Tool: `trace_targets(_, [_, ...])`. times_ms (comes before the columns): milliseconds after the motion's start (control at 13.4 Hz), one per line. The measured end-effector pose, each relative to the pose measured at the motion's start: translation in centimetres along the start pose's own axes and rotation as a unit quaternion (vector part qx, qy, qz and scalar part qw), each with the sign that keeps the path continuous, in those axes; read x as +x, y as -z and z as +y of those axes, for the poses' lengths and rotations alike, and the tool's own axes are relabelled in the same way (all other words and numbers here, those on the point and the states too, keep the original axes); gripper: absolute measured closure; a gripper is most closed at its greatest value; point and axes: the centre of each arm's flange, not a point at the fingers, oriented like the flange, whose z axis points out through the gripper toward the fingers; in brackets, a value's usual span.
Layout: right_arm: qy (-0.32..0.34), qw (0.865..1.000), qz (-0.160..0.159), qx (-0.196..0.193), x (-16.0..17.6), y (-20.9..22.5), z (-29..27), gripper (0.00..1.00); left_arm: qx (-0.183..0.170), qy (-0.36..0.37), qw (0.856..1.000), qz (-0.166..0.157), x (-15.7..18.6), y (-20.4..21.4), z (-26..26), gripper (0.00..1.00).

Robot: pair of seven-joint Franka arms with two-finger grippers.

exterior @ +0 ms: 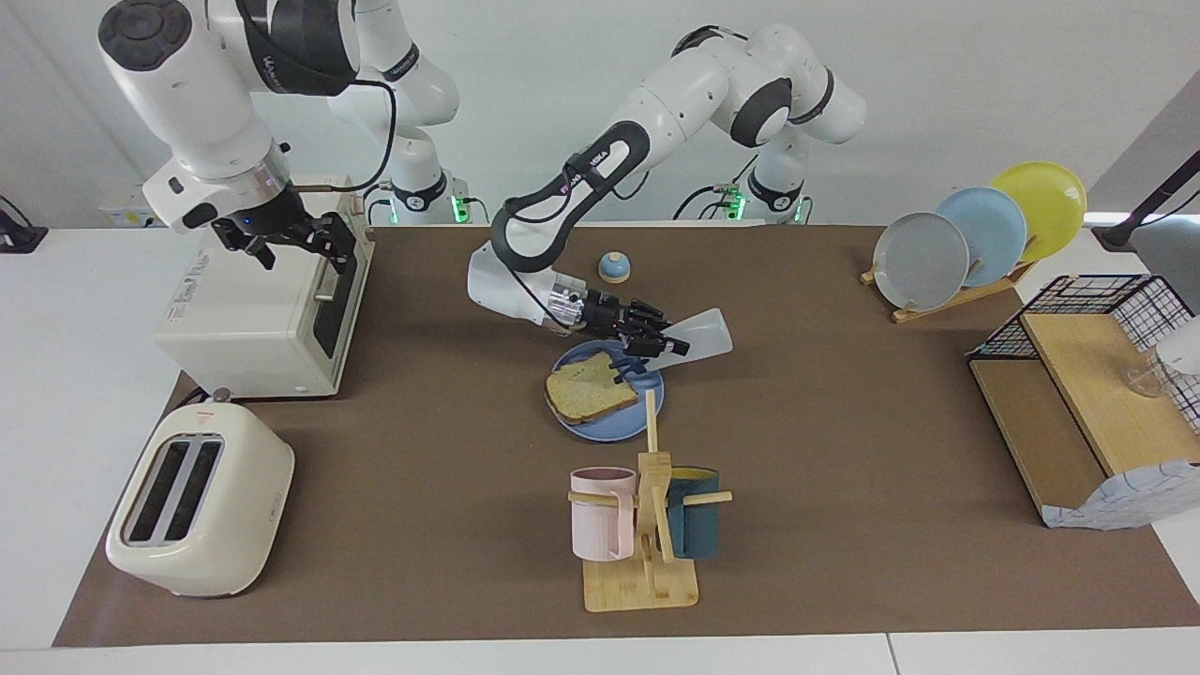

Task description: Put bread on plate and add seasoning

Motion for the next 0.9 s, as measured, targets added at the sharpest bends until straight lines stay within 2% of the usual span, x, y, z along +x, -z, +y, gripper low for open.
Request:
trace_targets(224, [-0.008, 1.0, 0.017, 0.003, 0.4, 0.1, 0.8, 0.0, 0.053, -0.006, 0.999, 0.002, 0.2, 2.4, 1.1, 0.59])
trace_targets(374, [-0.009, 1.0, 0.025, 0.003, 0.6, 0.2, 1.0, 0.0, 0.065, -0.012, 0.998, 0.003, 0.4, 2.9, 1.5, 0.59])
trace_targets(897, [-0.015, 1.0, 0.025, 0.004, 0.6, 0.2, 1.6, 0.0, 0.043, -0.009, 0.999, -0.015, 1.7, -4.0, -2.1, 0.59])
